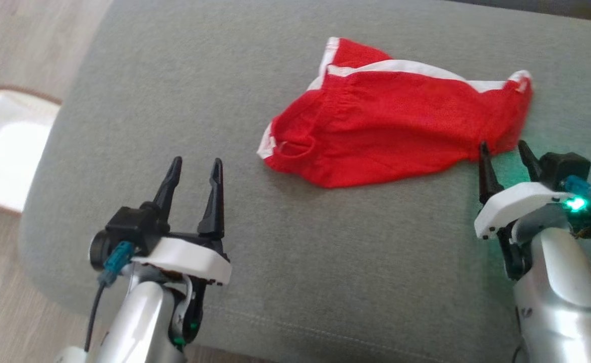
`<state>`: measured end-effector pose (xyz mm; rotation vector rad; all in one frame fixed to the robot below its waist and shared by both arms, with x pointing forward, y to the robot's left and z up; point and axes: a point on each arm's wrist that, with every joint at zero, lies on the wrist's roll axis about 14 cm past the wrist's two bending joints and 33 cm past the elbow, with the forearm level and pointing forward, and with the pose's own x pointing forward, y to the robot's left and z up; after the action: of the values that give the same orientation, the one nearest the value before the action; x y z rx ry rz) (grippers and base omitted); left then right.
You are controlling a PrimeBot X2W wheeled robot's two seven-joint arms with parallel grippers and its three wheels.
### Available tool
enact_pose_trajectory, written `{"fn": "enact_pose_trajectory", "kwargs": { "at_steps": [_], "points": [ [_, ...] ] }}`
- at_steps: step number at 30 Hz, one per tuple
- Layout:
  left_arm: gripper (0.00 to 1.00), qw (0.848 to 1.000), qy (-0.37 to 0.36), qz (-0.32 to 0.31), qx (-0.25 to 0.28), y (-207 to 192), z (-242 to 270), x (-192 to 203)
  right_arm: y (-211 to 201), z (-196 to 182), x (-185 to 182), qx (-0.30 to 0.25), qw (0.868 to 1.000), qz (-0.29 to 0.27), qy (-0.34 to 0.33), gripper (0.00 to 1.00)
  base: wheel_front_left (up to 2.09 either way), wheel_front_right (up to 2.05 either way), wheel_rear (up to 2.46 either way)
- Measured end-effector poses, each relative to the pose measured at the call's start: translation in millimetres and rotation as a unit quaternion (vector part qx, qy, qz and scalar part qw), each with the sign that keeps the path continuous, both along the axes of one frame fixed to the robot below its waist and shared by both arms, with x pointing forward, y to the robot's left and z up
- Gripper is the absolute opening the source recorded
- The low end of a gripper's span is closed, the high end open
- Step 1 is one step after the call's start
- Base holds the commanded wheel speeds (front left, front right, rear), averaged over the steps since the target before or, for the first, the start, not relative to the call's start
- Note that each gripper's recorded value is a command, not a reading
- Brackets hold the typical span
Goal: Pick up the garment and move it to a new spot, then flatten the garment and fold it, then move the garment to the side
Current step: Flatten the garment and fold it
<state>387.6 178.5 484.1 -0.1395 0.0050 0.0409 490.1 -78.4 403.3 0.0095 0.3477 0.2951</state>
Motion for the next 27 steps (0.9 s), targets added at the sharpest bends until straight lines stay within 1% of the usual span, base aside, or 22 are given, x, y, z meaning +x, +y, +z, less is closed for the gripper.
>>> {"fn": "enact_pose_trajectory", "kwargs": {
  "at_steps": [4, 8, 9, 10, 14, 18, 20, 22, 25, 27],
  "points": [
    [1.00, 1.000, 0.009, 0.014, 0.000, 7, -4, -5, 11, -19, 8, 0.013, 0.999, -0.001, 0.031, 1.00, 0.00, 0.00, 0.00],
    [1.00, 0.999, 0.010, 0.030, 0.002, 16, -4, -7, 19, -29, 15, 0.014, 0.999, 0.002, 0.043, 1.00, 0.00, 0.00, 0.00],
    [1.00, 0.999, 0.010, 0.031, 0.001, 17, -4, -7, 20, -30, 15, 0.015, 0.999, 0.000, 0.047, 0.96, 0.00, 0.00, 0.00],
    [1.00, 0.999, 0.010, 0.031, 0.001, 17, -4, -7, 20, -31, 15, 0.017, 0.999, -0.002, 0.050, 0.00, 0.00, 0.00, 0.00],
    [1.00, 1.000, 0.006, 0.029, 0.000, 15, -1, -7, 22, -26, 14, 0.036, 0.998, -0.007, 0.040, 0.00, 0.00, 0.00, 0.00],
    [1.00, 1.000, -0.003, 0.021, -0.003, 9, 4, -6, 26, 0, 18, 0.061, 0.998, -0.006, 0.002, 0.00, 0.00, 0.00, 0.00],
    [1.00, 1.000, -0.016, 0.015, -0.002, 6, 13, -7, 27, 42, 29, 0.081, 0.995, -0.006, -0.052, 0.00, 0.00, 0.00, 0.00],
    [1.00, 1.000, -0.022, 0.013, -0.005, 4, 16, -11, 29, 86, 37, 0.092, 0.989, 0.001, -0.116, 0.00, 0.00, 0.00, 0.00],
    [1.00, 1.000, -0.027, 0.005, -0.010, -3, 19, -19, 37, 150, 35, 0.098, 0.974, 0.025, -0.204, 0.00, 0.00, 0.00, 0.00],
    [1.00, 0.999, -0.032, 0.000, -0.012, -7, 22, -24, 43, 183, 27, 0.097, 0.963, 0.043, -0.248, 0.00, 0.00, 0.00, 0.00]
  ]
}}
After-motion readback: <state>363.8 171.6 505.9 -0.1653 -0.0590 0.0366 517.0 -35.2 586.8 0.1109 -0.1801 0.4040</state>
